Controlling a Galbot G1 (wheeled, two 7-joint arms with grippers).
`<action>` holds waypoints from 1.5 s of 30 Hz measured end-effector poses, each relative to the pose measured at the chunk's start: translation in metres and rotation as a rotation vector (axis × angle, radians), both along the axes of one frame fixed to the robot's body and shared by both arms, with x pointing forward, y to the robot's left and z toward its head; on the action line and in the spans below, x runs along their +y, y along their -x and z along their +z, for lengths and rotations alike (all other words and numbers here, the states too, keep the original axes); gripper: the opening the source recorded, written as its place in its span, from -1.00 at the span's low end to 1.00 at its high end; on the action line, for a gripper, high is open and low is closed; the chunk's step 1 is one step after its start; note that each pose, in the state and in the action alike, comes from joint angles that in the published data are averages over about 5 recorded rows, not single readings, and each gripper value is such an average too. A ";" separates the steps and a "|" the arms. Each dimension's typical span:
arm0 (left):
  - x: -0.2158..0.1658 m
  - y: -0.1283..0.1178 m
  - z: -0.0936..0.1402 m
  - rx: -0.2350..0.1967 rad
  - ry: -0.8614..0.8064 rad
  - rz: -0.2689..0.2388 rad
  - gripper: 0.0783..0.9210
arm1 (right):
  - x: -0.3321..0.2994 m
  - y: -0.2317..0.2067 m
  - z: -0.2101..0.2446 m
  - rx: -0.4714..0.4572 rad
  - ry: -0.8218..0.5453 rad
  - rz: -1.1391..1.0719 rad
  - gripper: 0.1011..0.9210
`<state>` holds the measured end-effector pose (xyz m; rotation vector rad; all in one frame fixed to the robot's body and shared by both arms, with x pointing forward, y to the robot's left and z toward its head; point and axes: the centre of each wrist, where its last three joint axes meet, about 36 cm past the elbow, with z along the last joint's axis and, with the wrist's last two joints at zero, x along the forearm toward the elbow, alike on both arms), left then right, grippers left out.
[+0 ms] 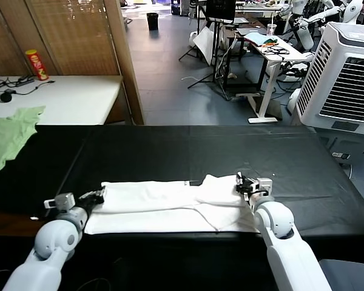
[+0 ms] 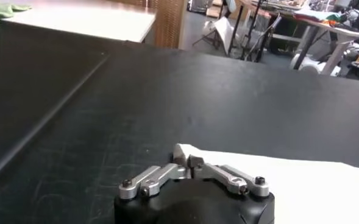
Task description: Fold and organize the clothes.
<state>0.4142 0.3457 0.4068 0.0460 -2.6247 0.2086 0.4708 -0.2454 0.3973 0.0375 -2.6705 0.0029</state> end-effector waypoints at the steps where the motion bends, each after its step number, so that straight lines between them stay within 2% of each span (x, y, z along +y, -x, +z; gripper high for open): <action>1: -0.001 -0.001 -0.001 -0.007 -0.009 0.003 -0.89 | 0.000 -0.001 -0.001 -0.007 0.007 -0.012 -0.92; 8: -0.004 -0.006 -0.005 -0.056 -0.059 0.020 -0.89 | -0.005 -0.003 -0.002 -0.018 0.005 -0.013 -0.90; 10: -0.004 -0.007 -0.005 -0.065 -0.058 0.017 -0.89 | -0.008 0.000 -0.001 -0.019 -0.001 0.003 -0.82; 12: -0.004 -0.007 -0.003 -0.076 -0.057 0.012 -0.86 | -0.012 0.003 0.002 -0.024 -0.005 0.017 -0.61; 15: -0.002 -0.008 0.001 -0.096 -0.060 0.006 -0.62 | -0.018 0.012 0.009 -0.037 -0.005 0.027 -0.21; 19: 0.002 -0.005 0.010 -0.112 -0.069 0.005 -0.07 | -0.029 0.027 0.023 -0.058 -0.001 0.034 0.32; 22: 0.006 -0.001 0.016 -0.119 -0.072 0.006 0.32 | -0.037 0.040 0.037 -0.072 0.003 0.041 0.61; 25: 0.010 0.005 0.022 -0.125 -0.061 0.010 0.61 | -0.043 0.053 0.051 -0.088 0.010 0.049 0.69; 28: 0.009 0.016 0.025 -0.128 -0.037 0.011 0.69 | -0.045 0.065 0.063 -0.108 0.012 0.058 0.70; 31: 0.002 0.033 0.023 -0.127 -0.028 0.005 0.71 | -0.045 0.076 0.073 -0.126 0.009 0.069 0.70; 36: -0.010 0.056 0.006 -0.101 -0.016 0.008 0.71 | -0.041 0.087 0.085 -0.150 0.005 0.087 0.70; 45: -0.018 0.066 -0.016 -0.066 -0.023 0.006 0.70 | -0.039 0.098 0.101 -0.190 0.006 0.100 0.70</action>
